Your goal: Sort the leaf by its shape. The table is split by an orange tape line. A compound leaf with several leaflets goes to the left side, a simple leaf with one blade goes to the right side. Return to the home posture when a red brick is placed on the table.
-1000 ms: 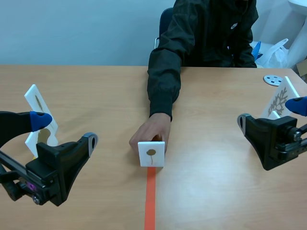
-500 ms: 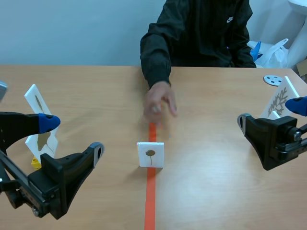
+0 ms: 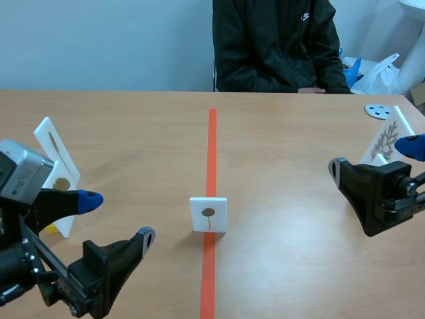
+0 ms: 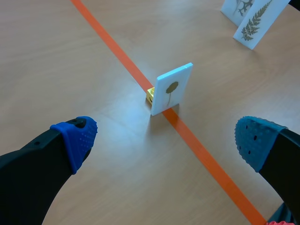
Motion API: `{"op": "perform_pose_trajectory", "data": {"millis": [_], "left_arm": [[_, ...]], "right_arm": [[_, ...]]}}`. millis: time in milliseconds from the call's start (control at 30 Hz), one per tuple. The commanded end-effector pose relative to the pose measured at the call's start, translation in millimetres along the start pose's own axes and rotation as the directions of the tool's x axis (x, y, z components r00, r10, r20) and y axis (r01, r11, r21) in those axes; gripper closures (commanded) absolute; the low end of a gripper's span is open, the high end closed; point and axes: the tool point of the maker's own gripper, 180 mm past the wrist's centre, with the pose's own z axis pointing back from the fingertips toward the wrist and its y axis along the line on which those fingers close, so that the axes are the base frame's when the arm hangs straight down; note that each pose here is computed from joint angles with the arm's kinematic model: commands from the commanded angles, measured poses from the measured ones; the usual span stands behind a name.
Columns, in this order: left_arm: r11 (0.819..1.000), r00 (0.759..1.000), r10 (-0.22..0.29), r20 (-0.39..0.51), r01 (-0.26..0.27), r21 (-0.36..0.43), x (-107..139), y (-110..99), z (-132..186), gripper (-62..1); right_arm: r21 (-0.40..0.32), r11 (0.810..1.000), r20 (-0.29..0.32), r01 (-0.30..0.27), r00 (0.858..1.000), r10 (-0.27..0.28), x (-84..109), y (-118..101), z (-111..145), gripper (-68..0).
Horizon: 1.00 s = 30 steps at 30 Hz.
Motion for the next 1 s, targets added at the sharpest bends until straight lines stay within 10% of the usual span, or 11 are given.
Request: {"op": "perform_pose_trajectory", "data": {"millis": [0,967], "left_arm": [[1.000,0.999,0.002,0.051,-0.001,-0.015,11,-2,-6,-62.3],[0.991,0.991,-0.134,0.001,0.134,-0.011,-53,21,-90,-62.3]], "right_arm": [[-0.006,1.000,0.025,-0.011,1.000,0.011,8.0,-5,0,-67.9],[-0.015,1.000,0.021,-0.013,1.000,0.014,7.1,-6,0,-67.9]]}}
